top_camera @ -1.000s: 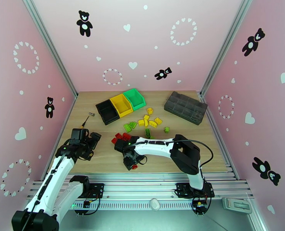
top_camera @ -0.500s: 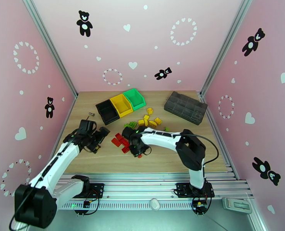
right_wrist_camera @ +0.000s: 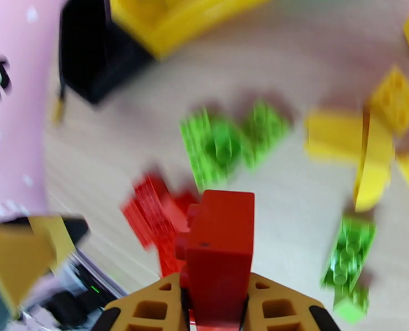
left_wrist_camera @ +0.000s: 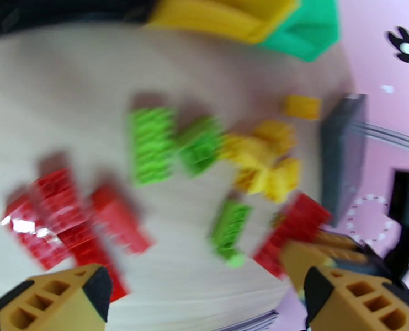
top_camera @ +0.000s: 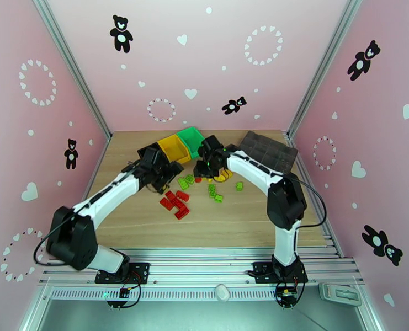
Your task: Sort the legos into containers by color
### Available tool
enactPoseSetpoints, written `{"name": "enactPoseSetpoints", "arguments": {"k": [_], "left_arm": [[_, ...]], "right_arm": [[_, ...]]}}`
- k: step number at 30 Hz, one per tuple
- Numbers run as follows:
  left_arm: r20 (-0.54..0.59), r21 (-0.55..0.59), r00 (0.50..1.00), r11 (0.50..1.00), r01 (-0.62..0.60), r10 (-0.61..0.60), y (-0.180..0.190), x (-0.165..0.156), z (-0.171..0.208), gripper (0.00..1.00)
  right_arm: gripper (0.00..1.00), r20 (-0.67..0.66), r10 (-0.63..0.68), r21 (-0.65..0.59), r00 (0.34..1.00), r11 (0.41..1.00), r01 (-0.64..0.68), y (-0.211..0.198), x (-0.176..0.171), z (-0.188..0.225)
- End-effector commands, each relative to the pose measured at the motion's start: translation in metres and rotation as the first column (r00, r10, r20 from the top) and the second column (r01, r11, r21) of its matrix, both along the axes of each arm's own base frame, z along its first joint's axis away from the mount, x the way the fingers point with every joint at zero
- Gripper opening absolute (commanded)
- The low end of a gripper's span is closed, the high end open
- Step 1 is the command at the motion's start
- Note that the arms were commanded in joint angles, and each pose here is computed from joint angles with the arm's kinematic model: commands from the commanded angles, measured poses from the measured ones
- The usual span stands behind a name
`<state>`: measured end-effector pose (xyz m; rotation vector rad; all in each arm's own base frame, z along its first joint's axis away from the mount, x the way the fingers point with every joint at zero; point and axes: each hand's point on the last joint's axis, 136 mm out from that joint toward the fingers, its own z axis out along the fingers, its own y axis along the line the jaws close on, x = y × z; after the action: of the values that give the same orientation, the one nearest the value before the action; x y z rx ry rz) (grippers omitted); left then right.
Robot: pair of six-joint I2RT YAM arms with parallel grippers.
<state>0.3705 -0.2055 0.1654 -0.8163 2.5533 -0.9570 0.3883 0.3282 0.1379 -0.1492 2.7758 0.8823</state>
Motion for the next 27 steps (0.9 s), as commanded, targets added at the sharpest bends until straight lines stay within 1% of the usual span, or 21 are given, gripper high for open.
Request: {"name": "enactPoseSetpoints", "arguments": {"k": [1, 5, 10, 13, 14, 17, 19, 20, 25, 27], "left_arm": [[0.047, -0.075, 0.999, 0.997, 0.017, -0.013, -0.010, 0.032, 0.016, 0.97], [0.065, -0.145, 0.998, 0.989, 0.014, -0.005, -0.018, 0.070, 0.024, 0.95], [0.067, -0.194, 0.998, 0.981, 0.022, -0.009, -0.027, 0.105, 0.026, 0.95], [0.067, -0.206, 0.998, 0.978, 0.025, -0.011, -0.030, 0.118, 0.024, 0.95], [0.066, -0.208, 0.998, 0.978, 0.026, -0.012, -0.031, 0.121, 0.024, 0.95], [0.063, -0.216, 0.998, 0.976, 0.033, -0.019, -0.033, 0.125, 0.021, 0.95], [0.057, -0.220, 0.998, 0.975, 0.034, -0.022, -0.033, 0.127, 0.019, 0.95], [0.058, -0.218, 0.998, 0.975, 0.034, -0.021, -0.032, 0.127, 0.019, 0.95], [0.053, -0.202, 0.998, 0.979, 0.028, -0.018, -0.024, 0.127, 0.018, 0.95], [0.055, -0.179, 0.998, 0.983, 0.031, -0.022, -0.019, 0.125, 0.019, 0.95]], "right_arm": [[0.23, -0.027, -0.062, 0.139, 0.998, 0.988, 0.065, 0.012, 0.036, 0.008], [0.25, -0.030, -0.146, 0.211, 0.989, 0.966, 0.149, 0.009, 0.081, 0.010], [0.27, -0.027, -0.234, 0.291, 0.972, 0.928, 0.232, 0.010, 0.127, 0.013], [0.28, -0.021, -0.277, 0.335, 0.961, 0.903, 0.268, 0.012, 0.152, 0.013], [0.28, -0.038, -0.300, 0.349, 0.953, 0.890, 0.294, 0.014, 0.160, 0.014], [0.30, -0.029, -0.331, 0.387, 0.943, 0.866, 0.316, 0.020, 0.181, 0.020], [0.31, -0.040, -0.360, 0.405, 0.932, 0.847, 0.344, 0.021, 0.195, 0.017], [0.33, -0.043, -0.373, 0.418, 0.927, 0.836, 0.356, 0.021, 0.202, 0.018], [0.56, -0.050, -0.413, 0.448, 0.910, 0.804, 0.390, 0.021, 0.223, 0.010], [0.60, -0.048, -0.414, 0.450, 0.909, 0.803, 0.390, 0.020, 0.225, 0.009]]}}
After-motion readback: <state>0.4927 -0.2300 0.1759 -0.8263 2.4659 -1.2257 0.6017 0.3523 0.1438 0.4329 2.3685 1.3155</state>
